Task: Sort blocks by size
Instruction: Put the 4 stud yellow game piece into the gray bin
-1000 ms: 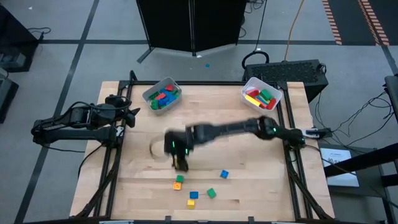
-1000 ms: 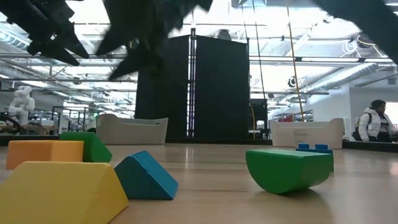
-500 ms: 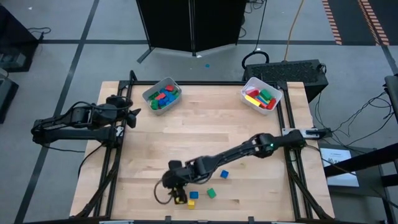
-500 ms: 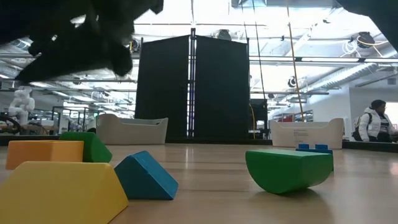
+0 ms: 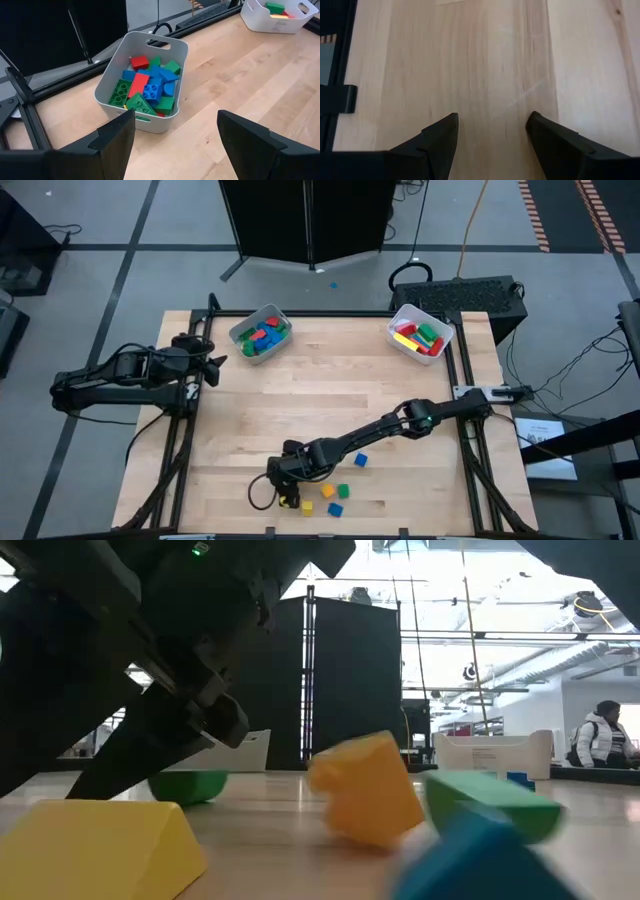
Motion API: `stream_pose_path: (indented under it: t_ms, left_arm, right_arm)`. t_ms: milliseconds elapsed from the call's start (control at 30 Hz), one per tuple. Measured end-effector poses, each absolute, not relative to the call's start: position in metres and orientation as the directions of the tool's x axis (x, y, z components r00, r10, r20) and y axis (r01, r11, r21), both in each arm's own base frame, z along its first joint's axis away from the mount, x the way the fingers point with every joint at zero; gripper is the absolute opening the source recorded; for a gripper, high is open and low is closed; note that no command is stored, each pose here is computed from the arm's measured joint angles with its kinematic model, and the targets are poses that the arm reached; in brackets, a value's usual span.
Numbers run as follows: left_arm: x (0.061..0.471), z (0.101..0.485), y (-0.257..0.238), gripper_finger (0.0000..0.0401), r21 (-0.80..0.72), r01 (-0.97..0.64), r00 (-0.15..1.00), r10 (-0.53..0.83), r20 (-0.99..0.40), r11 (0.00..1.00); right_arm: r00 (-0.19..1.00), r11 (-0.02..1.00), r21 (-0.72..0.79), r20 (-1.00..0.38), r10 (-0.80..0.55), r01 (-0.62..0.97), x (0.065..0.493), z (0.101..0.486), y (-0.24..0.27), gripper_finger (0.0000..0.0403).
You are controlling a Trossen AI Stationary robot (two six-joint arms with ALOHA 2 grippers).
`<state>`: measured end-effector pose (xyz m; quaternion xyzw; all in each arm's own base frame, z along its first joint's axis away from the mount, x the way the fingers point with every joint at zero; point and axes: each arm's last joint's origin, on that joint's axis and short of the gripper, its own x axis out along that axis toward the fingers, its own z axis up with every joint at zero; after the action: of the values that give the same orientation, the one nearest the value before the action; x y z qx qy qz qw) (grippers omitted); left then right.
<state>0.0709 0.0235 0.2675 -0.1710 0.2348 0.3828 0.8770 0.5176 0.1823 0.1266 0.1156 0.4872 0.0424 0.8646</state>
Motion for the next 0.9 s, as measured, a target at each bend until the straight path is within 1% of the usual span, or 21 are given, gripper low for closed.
stream_pose_path:
  t_ms: [133, 233, 300, 433, 500, 600, 700, 800, 900]
  left_arm:
    - [0.071, 0.267, 0.023, 0.0281, -0.12, -0.751, 0.597, 0.59, -0.544, 0.649]
    - [0.071, 0.267, 0.023, 0.0281, -0.12, -0.75, 0.598, 0.589, -0.544, 0.65]
    - [0.071, 0.267, 0.023, 0.0281, -0.121, -0.75, 0.598, 0.589, -0.544, 0.65]
    - [0.071, 0.267, 0.023, 0.0281, -0.121, -0.75, 0.598, 0.588, -0.544, 0.65]
    - [0.071, 0.267, 0.023, 0.0281, -0.121, -0.75, 0.598, 0.588, -0.545, 0.651]
    - [0.071, 0.267, 0.023, 0.0281, -0.124, -0.746, 0.601, 0.582, -0.547, 0.654]
    - [0.071, 0.267, 0.023, 0.0281, -0.125, -0.745, 0.602, 0.581, -0.547, 0.655]
    - [0.071, 0.267, 0.023, 0.0281, -0.125, -0.745, 0.603, 0.581, -0.547, 0.655]
    - [0.071, 0.267, 0.023, 0.0281, -0.125, -0.745, 0.603, 0.581, -0.547, 0.655]
  right_arm:
    - [0.513, 0.967, 0.245, -0.839, 0.18, 0.062, 0.516, 0.128, 0.182, 0.0237]
    - [0.488, 0.967, 0.24, -0.856, 0.17, 0.085, 0.511, 0.141, 0.178, 0.0232]
    - [0.464, 0.971, 0.221, -0.872, 0.155, 0.092, 0.503, 0.157, 0.177, 0.0224]
    - [0.448, 0.984, 0.158, -0.888, 0.102, 0.088, 0.473, 0.209, 0.194, 0.0209]
    - [0.409, 0.99, 0.122, -0.909, 0.082, 0.075, 0.455, 0.22, 0.208, 0.0205]
    - [0.361, 0.994, 0.103, -0.929, 0.081, 0.042, 0.438, 0.218, 0.232, 0.0205]
    - [0.376, 0.994, 0.111, -0.921, 0.105, -0.007, 0.427, 0.22, 0.253, 0.0207]
    - [0.367, 0.991, 0.115, -0.921, 0.129, -0.061, 0.422, 0.218, 0.265, 0.021]
    - [0.335, 0.993, 0.098, -0.935, 0.113, -0.061, 0.422, 0.209, 0.265, 0.0219]
